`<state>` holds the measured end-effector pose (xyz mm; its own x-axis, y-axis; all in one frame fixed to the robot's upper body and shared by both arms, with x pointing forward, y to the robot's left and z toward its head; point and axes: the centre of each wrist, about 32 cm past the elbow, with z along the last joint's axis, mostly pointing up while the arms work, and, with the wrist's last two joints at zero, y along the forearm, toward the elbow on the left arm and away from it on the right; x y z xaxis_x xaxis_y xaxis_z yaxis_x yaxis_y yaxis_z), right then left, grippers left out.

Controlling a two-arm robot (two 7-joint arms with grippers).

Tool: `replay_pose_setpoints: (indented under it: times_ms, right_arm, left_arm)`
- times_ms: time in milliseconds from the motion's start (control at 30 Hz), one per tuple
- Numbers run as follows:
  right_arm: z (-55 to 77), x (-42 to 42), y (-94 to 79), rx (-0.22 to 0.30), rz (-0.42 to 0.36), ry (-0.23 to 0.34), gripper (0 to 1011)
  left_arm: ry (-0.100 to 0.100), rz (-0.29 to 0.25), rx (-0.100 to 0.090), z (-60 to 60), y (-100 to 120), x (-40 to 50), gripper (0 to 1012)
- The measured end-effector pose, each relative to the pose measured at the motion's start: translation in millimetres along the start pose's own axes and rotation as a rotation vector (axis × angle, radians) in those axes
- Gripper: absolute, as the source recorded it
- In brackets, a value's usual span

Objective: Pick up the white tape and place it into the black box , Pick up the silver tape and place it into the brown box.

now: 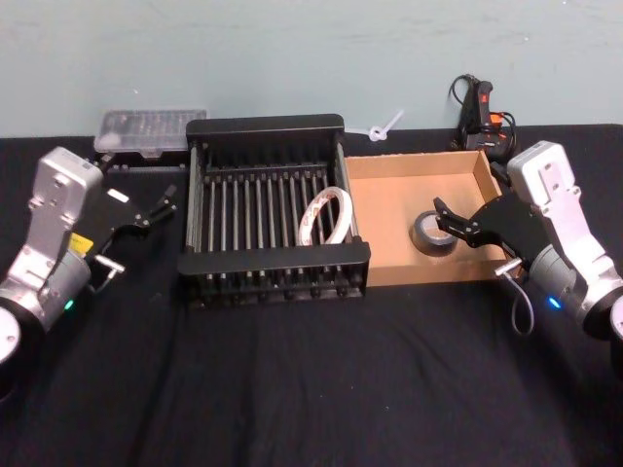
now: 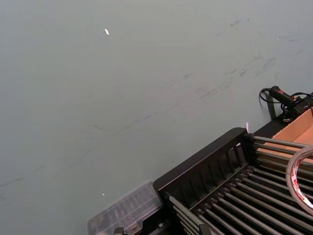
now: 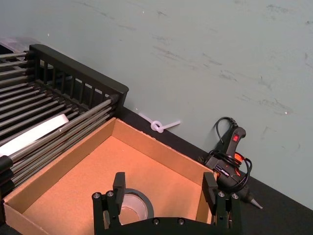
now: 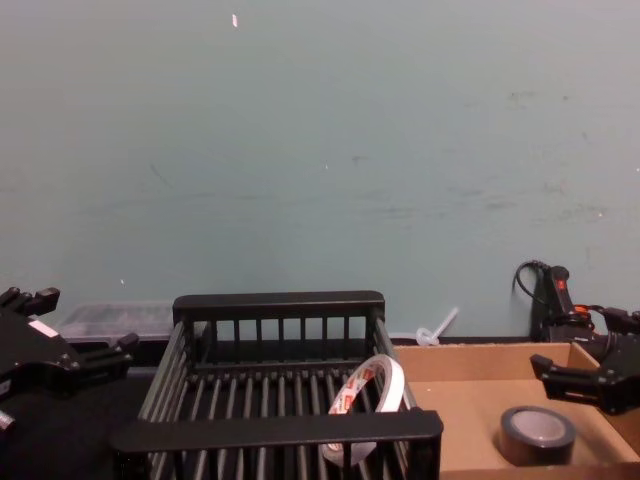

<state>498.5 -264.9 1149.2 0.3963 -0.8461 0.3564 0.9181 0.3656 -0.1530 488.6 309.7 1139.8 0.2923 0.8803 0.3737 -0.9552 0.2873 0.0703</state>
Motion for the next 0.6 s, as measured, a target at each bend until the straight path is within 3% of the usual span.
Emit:
replay_pose_setpoints:
  times_ms: [600]
  right_arm:
    - [0.0, 0.0, 0.0, 0.000, 0.000, 0.000, 1000]
  left_arm:
    - [0.000, 0.000, 0.000, 0.0, 0.0, 0.0, 1001]
